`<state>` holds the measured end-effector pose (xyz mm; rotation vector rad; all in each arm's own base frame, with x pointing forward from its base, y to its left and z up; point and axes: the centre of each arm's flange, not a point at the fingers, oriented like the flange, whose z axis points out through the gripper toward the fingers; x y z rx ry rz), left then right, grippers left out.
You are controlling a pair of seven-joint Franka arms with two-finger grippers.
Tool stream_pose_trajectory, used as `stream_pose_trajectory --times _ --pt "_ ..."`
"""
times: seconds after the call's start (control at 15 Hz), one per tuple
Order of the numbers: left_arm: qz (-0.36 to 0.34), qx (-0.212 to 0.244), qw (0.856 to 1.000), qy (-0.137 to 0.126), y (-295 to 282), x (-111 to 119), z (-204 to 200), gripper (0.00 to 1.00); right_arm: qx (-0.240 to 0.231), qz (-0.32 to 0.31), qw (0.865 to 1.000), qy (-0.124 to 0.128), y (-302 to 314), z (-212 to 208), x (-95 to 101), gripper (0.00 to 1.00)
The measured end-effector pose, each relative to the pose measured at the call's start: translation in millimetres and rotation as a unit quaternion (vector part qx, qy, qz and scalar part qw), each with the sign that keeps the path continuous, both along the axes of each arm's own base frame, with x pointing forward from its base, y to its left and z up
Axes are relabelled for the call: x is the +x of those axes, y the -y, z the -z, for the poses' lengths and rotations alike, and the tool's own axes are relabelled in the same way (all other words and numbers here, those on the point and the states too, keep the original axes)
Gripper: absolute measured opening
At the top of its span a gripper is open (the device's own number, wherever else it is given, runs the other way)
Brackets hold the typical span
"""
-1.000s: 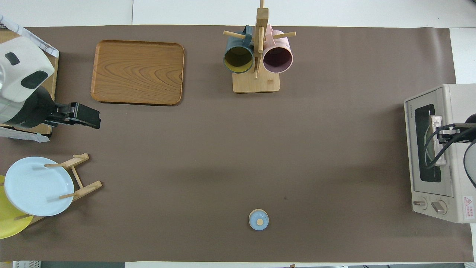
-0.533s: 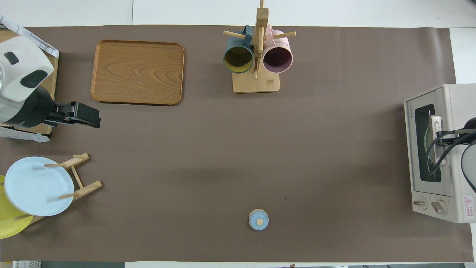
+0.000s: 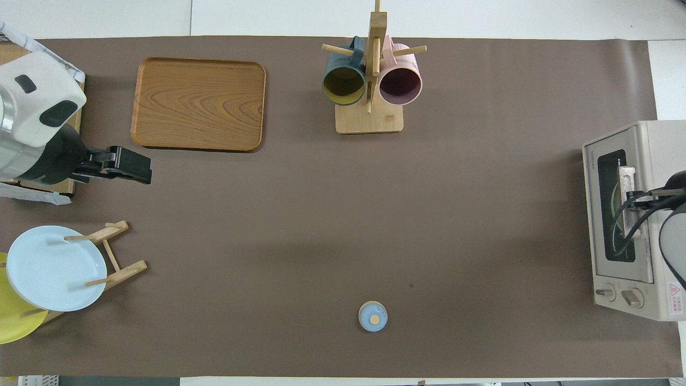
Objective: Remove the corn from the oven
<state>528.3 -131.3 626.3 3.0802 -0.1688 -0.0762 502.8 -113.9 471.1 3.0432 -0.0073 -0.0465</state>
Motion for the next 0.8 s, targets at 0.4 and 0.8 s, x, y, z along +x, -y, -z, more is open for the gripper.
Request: stream_pose_trajectory --times 0.4,0.8 --pt "-0.001 0.000 1.000 0.000 0 0 0 1.00 0.002 -0.042 0.999 -0.003 -44 14 4.9 0.01" --pt "-0.001 0.000 1.000 0.000 0 0 0 1.00 0.016 -0.056 0.998 0.015 -99 65 23.7 0.01"
